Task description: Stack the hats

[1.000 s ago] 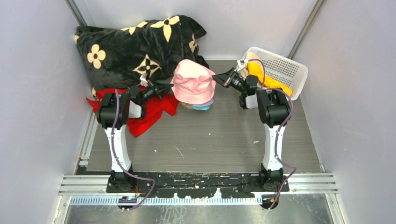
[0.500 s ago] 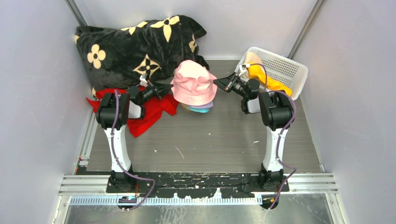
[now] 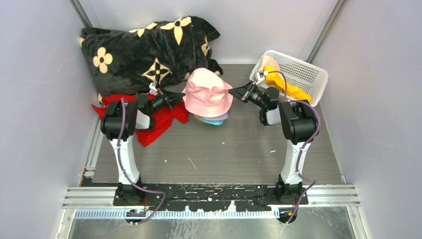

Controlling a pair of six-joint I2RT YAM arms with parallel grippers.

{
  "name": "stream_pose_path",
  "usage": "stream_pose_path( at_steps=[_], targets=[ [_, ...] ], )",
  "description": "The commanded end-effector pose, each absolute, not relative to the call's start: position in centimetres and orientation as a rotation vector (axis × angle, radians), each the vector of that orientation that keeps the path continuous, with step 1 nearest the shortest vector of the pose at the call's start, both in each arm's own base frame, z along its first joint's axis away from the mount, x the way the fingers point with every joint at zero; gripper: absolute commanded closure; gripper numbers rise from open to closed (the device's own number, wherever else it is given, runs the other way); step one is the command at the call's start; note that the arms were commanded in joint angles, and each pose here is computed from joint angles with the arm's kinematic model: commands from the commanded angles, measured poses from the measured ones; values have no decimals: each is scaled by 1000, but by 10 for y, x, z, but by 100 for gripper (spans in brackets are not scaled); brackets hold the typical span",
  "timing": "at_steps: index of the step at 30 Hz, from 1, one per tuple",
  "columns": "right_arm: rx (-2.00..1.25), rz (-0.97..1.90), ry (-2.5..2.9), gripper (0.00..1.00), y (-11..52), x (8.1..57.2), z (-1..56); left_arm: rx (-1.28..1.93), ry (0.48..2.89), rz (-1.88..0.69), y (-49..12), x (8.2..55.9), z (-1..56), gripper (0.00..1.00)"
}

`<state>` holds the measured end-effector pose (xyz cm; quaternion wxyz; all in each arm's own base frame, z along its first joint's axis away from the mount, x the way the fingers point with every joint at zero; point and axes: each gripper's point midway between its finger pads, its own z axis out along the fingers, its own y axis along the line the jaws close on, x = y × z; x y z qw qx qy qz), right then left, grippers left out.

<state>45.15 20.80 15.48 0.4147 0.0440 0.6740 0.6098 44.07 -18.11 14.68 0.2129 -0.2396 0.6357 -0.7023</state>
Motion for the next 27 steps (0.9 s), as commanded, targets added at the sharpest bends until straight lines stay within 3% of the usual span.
stream_pose_path(
  at_steps=[1, 9, 14, 17, 23, 27],
  targets=[
    [83, 1479, 1677, 99, 197, 443, 166, -569, 1741, -1944, -188, 430, 162, 100],
    [88, 1449, 1712, 99, 194, 426, 159, -553, 1757, -1959, -203, 420, 160, 100],
    [65, 1449, 1684, 74, 194, 425, 170, -542, 1736, -1955, -199, 422, 167, 100],
    [62, 1410, 1680, 61, 188, 426, 176, -531, 1716, -1932, -191, 421, 175, 95],
    [74, 1296, 1662, 52, 159, 425, 195, -522, 1733, -1872, -174, 419, 183, 82],
    [86, 1194, 1660, 50, 135, 422, 209, -513, 1777, -1803, -167, 417, 182, 81]
  ],
)
